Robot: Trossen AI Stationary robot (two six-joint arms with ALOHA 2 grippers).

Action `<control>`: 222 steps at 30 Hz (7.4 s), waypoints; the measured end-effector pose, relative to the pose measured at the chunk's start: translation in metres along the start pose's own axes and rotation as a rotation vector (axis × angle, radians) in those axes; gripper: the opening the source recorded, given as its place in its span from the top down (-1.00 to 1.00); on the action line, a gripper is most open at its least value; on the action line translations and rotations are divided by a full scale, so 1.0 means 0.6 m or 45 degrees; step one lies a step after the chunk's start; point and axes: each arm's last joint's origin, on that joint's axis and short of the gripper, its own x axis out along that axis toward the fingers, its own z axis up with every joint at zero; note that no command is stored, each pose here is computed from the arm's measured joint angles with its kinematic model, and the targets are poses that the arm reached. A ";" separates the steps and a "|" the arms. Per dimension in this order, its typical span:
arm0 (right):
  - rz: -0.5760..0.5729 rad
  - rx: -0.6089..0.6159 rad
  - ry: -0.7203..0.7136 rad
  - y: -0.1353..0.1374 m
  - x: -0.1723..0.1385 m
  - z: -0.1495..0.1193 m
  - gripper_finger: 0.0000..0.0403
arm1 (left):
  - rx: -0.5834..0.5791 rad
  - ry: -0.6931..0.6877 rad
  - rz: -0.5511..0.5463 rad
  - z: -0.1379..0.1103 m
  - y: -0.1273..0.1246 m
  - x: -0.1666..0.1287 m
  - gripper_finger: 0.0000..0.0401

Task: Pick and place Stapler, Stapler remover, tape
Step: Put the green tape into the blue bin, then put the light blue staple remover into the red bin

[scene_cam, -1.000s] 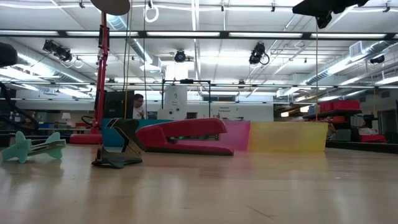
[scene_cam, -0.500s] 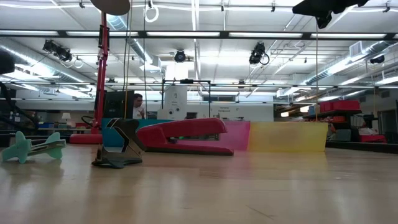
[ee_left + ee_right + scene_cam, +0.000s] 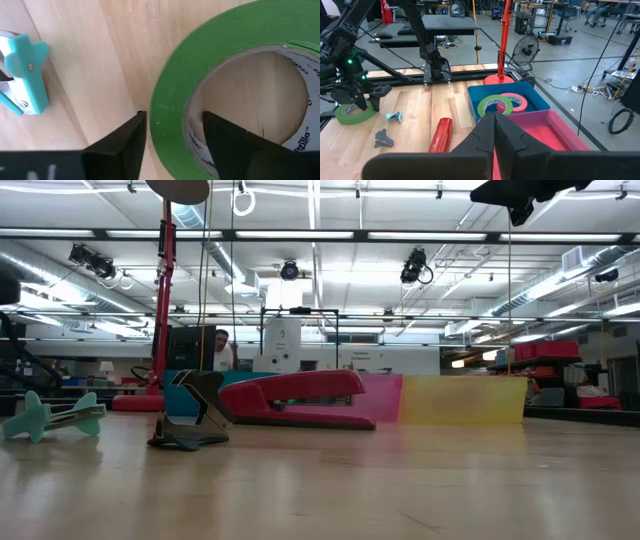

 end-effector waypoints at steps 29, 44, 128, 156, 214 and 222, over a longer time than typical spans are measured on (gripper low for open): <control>0.000 0.000 0.000 0.000 0.000 0.000 0.95 | 0.017 -0.014 0.037 0.007 0.017 -0.005 0.44; 0.000 0.000 0.000 0.000 0.000 0.000 0.95 | 0.072 -0.107 0.215 0.013 0.131 -0.098 0.44; 0.000 0.000 0.000 0.000 0.000 0.000 0.95 | -0.766 -0.397 0.595 -0.158 0.815 -0.086 0.48; 0.000 0.000 0.001 0.000 0.000 0.000 0.95 | -0.630 -0.352 0.575 -0.094 0.776 -0.113 -0.18; 0.000 0.000 0.000 0.000 0.000 0.000 0.95 | 0.003 -0.473 0.103 0.078 0.312 -0.169 -0.18; 0.000 0.000 0.000 0.000 0.000 0.000 0.95 | -0.093 -0.412 0.141 0.049 0.274 -0.104 -0.18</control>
